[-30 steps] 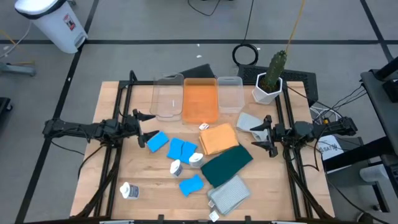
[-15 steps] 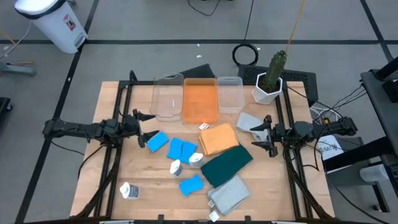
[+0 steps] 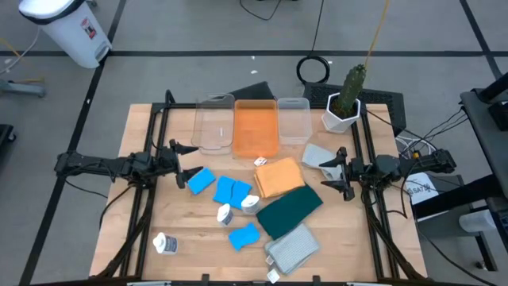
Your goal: Pick & Place Kitchen Items
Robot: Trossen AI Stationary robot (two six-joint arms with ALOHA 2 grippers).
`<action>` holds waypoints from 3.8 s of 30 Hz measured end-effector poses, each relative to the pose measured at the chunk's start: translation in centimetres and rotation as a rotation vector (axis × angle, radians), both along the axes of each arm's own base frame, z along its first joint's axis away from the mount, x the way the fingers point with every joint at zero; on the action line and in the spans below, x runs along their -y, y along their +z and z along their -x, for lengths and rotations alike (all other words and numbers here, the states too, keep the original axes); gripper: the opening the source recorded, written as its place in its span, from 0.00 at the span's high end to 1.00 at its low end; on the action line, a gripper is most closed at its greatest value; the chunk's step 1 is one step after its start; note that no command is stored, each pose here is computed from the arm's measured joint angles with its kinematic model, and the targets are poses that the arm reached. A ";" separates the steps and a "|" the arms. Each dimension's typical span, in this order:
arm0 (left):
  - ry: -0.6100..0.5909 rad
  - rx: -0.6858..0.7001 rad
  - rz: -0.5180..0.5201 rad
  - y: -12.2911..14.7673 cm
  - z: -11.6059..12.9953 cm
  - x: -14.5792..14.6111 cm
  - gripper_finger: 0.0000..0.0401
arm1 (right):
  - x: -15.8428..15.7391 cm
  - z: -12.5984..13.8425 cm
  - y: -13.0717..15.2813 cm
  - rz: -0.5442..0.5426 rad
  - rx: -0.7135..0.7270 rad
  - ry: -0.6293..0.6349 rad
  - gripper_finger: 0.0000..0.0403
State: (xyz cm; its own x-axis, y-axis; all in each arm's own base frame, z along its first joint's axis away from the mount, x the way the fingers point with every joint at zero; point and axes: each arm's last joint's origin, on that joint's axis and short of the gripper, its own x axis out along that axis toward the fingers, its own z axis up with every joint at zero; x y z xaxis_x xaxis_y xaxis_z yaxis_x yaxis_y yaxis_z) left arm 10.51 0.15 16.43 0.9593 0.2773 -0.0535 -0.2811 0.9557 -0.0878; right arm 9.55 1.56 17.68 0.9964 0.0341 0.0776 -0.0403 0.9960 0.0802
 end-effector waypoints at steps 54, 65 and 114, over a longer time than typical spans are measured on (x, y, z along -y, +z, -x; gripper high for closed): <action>0.000 0.000 0.000 0.0 0.0 0.0 0.02 | 0.8 -0.8 1.3 -0.197 0.037 -0.351 0.31; 0.000 0.002 0.000 0.0 0.0 0.0 0.02 | 0.8 -3.8 5.9 -0.111 -0.617 -0.507 0.20; 0.000 0.000 0.000 0.0 0.0 0.0 0.02 | 10.0 -7.6 -1.8 -0.334 -1.371 -0.542 0.96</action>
State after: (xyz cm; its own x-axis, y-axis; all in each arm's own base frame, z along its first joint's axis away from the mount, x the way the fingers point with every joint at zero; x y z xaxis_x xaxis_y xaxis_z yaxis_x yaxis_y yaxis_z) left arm 10.51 0.15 16.43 0.9592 0.2776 -0.0534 -0.2815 0.9555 -0.0878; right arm 17.17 -8.44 15.86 0.1882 -0.1814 -0.9652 0.6068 0.7943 -0.0310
